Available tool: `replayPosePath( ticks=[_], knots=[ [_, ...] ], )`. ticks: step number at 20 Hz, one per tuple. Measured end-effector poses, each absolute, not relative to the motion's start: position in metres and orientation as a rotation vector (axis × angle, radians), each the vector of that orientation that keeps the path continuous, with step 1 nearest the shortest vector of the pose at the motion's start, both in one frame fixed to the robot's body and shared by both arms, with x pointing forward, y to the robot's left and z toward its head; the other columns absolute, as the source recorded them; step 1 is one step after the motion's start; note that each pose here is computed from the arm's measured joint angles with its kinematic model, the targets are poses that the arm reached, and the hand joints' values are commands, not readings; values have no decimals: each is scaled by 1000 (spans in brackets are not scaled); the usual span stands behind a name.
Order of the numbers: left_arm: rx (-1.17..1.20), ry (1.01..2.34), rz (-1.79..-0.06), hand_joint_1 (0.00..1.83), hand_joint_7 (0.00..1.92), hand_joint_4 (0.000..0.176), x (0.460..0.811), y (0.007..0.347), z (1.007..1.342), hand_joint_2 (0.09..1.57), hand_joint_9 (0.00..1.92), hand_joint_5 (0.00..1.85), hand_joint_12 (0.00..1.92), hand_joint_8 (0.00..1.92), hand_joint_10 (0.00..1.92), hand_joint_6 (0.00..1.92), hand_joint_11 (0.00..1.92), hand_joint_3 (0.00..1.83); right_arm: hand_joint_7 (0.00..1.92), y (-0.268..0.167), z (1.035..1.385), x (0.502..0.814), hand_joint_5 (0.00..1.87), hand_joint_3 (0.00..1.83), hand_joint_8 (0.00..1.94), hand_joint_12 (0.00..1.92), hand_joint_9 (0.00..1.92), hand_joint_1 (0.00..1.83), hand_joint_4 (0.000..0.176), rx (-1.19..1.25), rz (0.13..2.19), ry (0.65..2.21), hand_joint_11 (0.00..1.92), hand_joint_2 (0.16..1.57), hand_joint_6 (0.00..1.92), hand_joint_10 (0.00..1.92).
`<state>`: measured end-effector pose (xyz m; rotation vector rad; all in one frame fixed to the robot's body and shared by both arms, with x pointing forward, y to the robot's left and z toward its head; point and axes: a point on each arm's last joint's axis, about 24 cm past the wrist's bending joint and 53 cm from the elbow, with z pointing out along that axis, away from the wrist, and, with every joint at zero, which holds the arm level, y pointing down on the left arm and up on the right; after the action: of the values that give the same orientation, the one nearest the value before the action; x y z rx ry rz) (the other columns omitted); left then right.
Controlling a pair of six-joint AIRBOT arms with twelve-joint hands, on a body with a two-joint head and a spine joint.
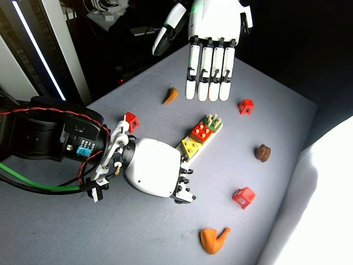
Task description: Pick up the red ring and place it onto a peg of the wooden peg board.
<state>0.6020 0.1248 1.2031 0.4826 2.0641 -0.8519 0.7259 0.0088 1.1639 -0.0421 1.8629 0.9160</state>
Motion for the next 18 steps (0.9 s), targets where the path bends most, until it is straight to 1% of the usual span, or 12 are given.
replayPosePath(
  ticks=[2, 4, 5, 12, 15, 18],
  knots=[
    [482, 2064, -852, 0, 0, 0, 602, 125, 1203, 1104, 0, 0, 0, 0, 0, 0, 0, 0, 718, 9, 1164, 726, 639, 0, 1, 1214, 595, 1011, 0, -42, 916, 1863, 78, 1048, 4, 140],
    [482, 2064, -852, 0, 0, 0, 602, 125, 1203, 1101, 0, 0, 0, 0, 0, 0, 0, 0, 726, 9, 1164, 726, 647, 1, 1, 1184, 612, 1002, 0, -45, 914, 1862, 100, 1046, 3, 120],
    [483, 2063, -852, 0, 0, 0, 602, 125, 1203, 1101, 0, 0, 0, 0, 0, 0, 0, 0, 728, 9, 1164, 726, 652, 0, 1, 1204, 620, 994, 0, -45, 914, 1862, 94, 1045, 4, 108],
    [483, 2064, -853, 0, 0, 0, 602, 124, 1203, 1104, 0, 0, 0, 0, 0, 0, 0, 0, 719, 9, 1164, 726, 644, 0, 0, 1216, 627, 984, 0, -47, 913, 1862, 105, 1032, 0, 95],
    [484, 2063, -853, 0, 0, 0, 602, 124, 1203, 1106, 0, 0, 0, 0, 0, 0, 0, 1, 704, 8, 1164, 726, 604, 0, 0, 1238, 614, 1020, 0, -47, 912, 1861, 57, 997, 0, 74],
    [484, 2063, -853, 0, 0, 0, 602, 124, 1203, 1109, 0, 0, 0, 0, 0, 0, 0, 2, 649, 4, 1165, 728, 535, 6, 0, 1273, 581, 954, 0, -42, 905, 1860, 5, 1025, 0, 48]
  ],
)
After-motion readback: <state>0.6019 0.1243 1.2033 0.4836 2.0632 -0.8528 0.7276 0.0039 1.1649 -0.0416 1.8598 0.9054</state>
